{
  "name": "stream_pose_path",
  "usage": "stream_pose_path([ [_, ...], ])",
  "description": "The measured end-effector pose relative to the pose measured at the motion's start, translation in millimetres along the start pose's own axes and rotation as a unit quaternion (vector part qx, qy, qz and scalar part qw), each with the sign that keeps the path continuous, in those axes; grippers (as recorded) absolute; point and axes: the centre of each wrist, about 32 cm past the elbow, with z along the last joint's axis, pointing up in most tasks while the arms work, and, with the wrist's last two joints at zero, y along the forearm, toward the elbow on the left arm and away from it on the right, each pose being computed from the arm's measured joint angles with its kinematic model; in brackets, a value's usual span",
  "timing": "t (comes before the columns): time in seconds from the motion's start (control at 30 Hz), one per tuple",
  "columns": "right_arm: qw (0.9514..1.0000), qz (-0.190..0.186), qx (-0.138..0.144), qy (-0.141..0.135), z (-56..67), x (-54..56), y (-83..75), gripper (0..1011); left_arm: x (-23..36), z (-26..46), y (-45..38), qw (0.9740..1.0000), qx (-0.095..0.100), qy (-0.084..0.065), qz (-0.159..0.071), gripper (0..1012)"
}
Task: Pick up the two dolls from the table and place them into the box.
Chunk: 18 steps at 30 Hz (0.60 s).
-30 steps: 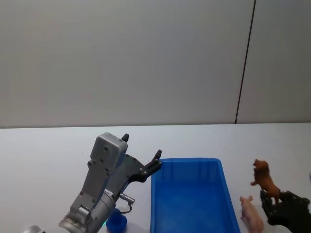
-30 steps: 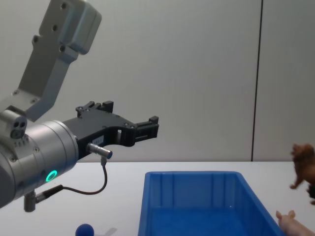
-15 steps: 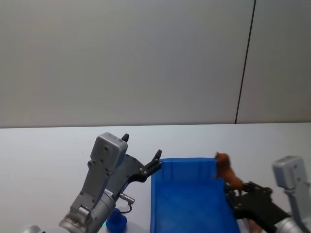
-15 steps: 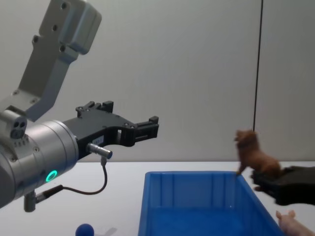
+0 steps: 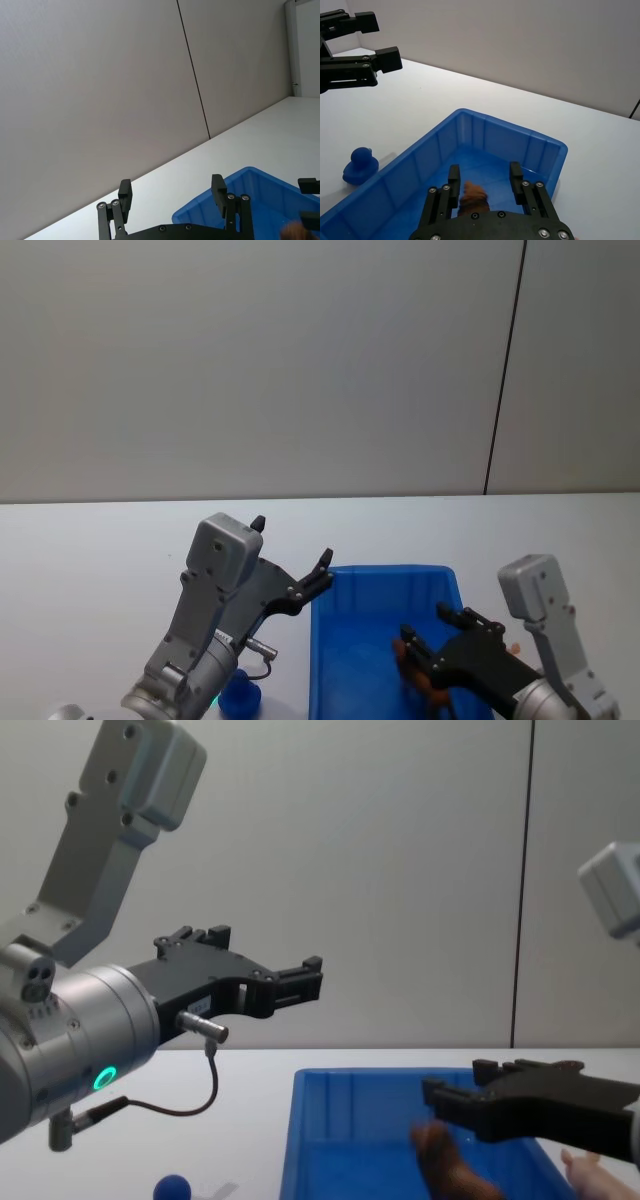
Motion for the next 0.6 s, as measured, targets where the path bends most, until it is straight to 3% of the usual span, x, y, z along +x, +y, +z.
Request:
stream_pose_path([
  [0.43,0.9998,-0.018,-0.002,0.007,0.1,3.0,1.7,941,0.0,0.0,0.0,1.0000,0.000,0.000,0.000,1001],
  [0.6,0.9994,-0.034,0.000,0.011,-0.2,6.2,-3.8,1001,0.0,0.0,0.0,1.0000,0.000,0.000,0.000,1001],
])
